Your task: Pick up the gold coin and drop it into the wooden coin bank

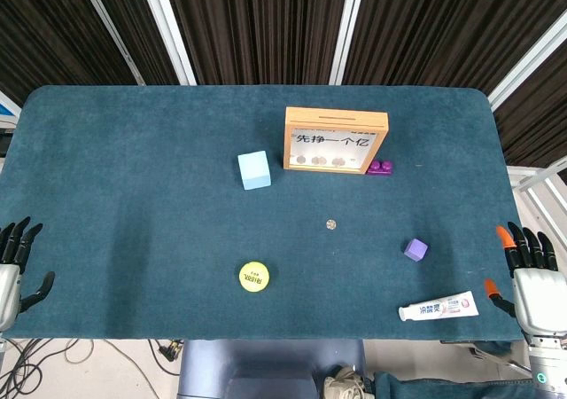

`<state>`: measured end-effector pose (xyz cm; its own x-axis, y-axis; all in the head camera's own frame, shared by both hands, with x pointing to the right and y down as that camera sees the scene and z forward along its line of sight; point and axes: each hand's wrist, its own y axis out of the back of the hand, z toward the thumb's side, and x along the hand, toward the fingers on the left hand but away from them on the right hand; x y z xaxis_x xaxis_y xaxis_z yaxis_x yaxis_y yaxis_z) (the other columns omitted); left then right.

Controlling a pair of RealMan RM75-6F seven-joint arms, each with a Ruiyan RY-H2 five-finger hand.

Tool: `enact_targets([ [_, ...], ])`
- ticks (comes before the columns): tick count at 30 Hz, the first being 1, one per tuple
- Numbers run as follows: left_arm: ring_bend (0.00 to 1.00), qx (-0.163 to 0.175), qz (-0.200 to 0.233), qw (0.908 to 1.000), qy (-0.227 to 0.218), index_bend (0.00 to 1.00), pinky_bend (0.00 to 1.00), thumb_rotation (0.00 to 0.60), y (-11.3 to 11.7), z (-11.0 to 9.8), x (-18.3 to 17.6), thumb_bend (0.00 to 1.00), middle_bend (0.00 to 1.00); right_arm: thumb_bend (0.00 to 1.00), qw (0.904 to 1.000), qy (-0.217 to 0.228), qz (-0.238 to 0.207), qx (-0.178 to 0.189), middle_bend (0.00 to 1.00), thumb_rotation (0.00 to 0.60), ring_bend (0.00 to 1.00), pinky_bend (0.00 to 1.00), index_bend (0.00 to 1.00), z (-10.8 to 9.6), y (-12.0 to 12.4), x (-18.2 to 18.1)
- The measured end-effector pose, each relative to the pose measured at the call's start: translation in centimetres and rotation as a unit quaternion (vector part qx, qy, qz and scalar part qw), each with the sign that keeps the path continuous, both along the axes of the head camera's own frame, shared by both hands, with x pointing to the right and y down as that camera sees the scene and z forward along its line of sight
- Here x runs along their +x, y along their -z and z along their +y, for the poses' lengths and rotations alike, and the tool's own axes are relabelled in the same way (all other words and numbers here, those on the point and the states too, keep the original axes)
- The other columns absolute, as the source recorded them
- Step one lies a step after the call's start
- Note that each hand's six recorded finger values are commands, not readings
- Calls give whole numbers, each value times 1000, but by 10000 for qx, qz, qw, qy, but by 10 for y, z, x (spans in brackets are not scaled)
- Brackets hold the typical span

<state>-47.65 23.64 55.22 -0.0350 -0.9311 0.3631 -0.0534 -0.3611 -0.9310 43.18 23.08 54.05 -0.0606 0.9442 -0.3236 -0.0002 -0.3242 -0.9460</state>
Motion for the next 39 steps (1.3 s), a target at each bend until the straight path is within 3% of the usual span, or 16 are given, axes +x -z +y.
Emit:
enact_targets([
  [25,0,-34,-33,10000,69,103,0,600,-1,0,-1,334,5,367,9994,-56,-271,201,57,600,0,0,69,-3,11,-6],
  [32,0,-25,-33,10000,27,103,0,600,0,0,0,334,5,367,9977,288,-571,-242,57,600,0,0,92,-16,9,-31],
  [39,0,56,-7,9999,94,103,0,600,1,0,-1,333,5,367,9883,754,-983,-889,57,600,0,0,135,-51,-9,-81],
])
